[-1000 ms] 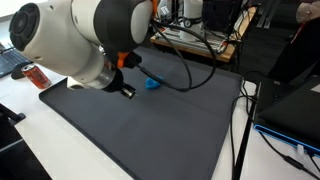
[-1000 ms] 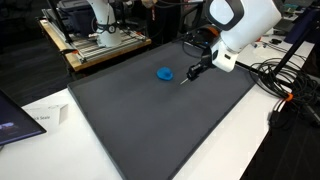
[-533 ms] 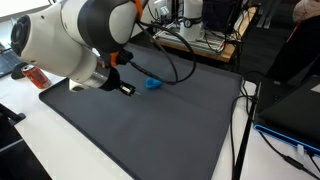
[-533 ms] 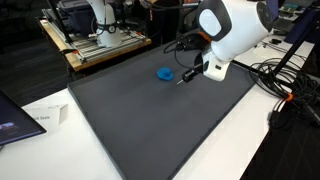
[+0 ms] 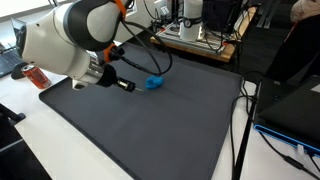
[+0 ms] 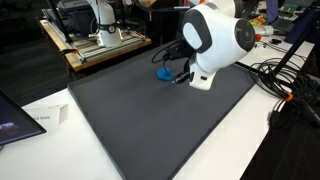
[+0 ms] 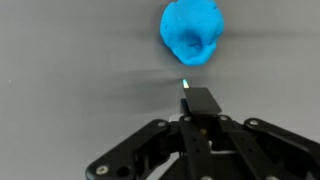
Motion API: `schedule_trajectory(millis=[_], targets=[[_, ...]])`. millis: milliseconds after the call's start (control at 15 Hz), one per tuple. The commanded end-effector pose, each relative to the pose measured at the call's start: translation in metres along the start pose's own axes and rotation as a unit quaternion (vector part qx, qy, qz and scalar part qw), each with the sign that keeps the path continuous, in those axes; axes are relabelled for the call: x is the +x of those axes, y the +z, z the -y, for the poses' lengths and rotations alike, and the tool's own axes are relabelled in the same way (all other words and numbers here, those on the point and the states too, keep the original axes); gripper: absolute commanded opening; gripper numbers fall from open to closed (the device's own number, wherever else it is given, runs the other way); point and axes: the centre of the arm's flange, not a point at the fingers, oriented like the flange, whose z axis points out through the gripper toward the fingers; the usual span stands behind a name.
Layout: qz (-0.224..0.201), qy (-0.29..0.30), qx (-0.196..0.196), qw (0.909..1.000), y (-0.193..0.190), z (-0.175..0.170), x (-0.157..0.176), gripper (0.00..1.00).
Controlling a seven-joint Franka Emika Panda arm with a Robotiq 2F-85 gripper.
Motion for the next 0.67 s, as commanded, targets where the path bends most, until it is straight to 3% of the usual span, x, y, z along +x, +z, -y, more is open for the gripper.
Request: schedule_trajectory(millis=[0,267,600], targets=[[0.011,-0.019,0.047,0.9986,0.023,-0.024,-0.054,0.03],[0.013,-0.027,0.074,0.9968,0.026,-0.042,-0.060,0.03],[-0.029,-0.010,0.119,0.9925,0.035,-0.065,-0.074,0.03]])
